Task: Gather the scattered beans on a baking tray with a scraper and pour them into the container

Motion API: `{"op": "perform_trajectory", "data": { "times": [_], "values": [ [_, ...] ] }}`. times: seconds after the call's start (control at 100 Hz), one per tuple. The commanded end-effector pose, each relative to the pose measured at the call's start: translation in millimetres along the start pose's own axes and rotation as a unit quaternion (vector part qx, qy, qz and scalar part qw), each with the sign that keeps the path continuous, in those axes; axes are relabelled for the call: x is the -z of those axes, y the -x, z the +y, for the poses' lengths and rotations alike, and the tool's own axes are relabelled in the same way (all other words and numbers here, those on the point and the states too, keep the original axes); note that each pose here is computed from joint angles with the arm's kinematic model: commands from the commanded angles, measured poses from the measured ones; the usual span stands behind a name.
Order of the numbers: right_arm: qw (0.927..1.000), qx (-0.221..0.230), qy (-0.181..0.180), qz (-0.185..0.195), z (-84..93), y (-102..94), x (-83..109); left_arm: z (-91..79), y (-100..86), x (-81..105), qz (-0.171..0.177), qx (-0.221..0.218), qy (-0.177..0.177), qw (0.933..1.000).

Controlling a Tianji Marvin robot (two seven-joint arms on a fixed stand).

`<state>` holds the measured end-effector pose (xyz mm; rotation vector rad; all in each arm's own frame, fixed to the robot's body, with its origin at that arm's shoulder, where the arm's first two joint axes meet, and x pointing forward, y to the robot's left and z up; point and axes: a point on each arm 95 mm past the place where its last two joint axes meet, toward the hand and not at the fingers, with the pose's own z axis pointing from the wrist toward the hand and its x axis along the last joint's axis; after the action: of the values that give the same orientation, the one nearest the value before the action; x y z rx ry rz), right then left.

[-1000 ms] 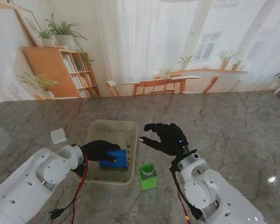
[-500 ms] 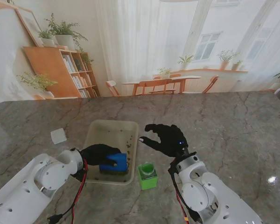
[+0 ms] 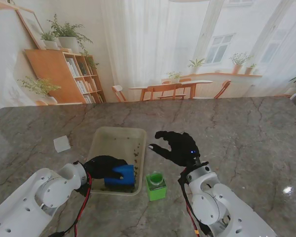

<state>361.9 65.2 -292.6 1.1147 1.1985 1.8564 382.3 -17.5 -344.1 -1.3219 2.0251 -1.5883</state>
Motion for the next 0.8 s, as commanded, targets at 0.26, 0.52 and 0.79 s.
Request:
{"op": "perform_trajectory", "data": {
  "times": [0.26,0.52,0.79],
  "values": [
    [0.9999,-0.003,-0.009,-0.011,-3.5,1.2,2.6,-6.3,1.8,-3.4,-0.006,0.002,-0.017,0.9998],
    [0.9996,-0.008,-0.003,-0.028,-7.0,3.2,3.9,-44.3,-0.8,-7.4,-0.020,-0.038,-0.059,0.9974],
    [0.9993,-0.010,-0.005,-0.034,-7.9,4.8,4.9,-72.5,17.2,-26.8,-0.048,-0.066,-0.071,0.9942]
  ]
}}
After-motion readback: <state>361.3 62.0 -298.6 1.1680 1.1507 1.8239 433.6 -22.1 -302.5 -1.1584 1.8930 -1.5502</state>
